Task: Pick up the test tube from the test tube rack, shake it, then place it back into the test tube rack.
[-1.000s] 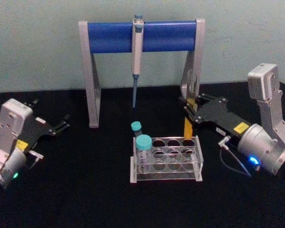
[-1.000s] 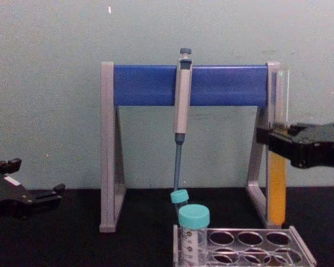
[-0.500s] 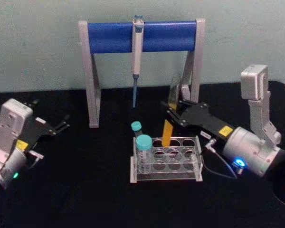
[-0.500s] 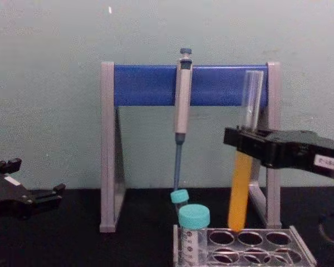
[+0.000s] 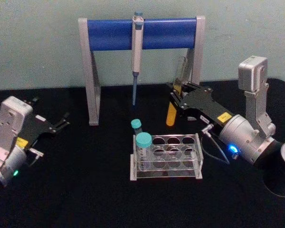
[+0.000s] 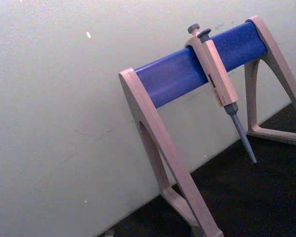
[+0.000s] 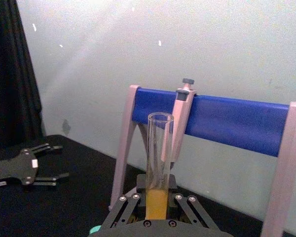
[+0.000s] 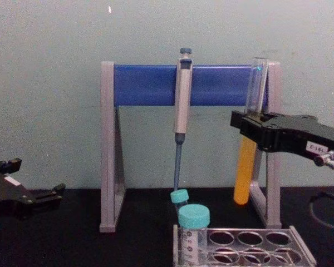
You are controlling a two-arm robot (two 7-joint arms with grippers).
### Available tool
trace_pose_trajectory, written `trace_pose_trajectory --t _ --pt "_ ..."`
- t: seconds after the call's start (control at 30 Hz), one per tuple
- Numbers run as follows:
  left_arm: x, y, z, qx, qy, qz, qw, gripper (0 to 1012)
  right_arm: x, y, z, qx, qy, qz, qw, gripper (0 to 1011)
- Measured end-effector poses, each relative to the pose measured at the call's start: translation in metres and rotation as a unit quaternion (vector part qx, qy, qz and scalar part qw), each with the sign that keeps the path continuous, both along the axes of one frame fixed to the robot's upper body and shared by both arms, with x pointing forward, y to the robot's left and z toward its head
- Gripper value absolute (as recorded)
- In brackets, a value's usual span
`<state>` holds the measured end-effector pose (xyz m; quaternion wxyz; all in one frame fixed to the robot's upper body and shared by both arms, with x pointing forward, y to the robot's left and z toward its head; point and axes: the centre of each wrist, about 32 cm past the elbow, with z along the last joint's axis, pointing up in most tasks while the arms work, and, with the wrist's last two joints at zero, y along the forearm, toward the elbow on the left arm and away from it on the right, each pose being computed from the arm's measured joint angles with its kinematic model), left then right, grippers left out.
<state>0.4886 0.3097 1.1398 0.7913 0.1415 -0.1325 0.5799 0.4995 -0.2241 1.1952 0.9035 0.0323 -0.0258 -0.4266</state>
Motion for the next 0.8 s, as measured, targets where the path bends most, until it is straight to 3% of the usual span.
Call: trace_pose_trajectory --t 0.53,0.8 --pt "0.0 0.0 0.0 0.0 0.0 0.0 1.0 1001 -0.007 -0.015 0.002 -0.032 -0.008 -0.018 0.9993 225" --pt "0.0 0.0 0.0 0.0 0.0 0.0 1.0 1002 -0.018 -0.026 0.007 -0.058 0.012 0.0 0.9982 225"
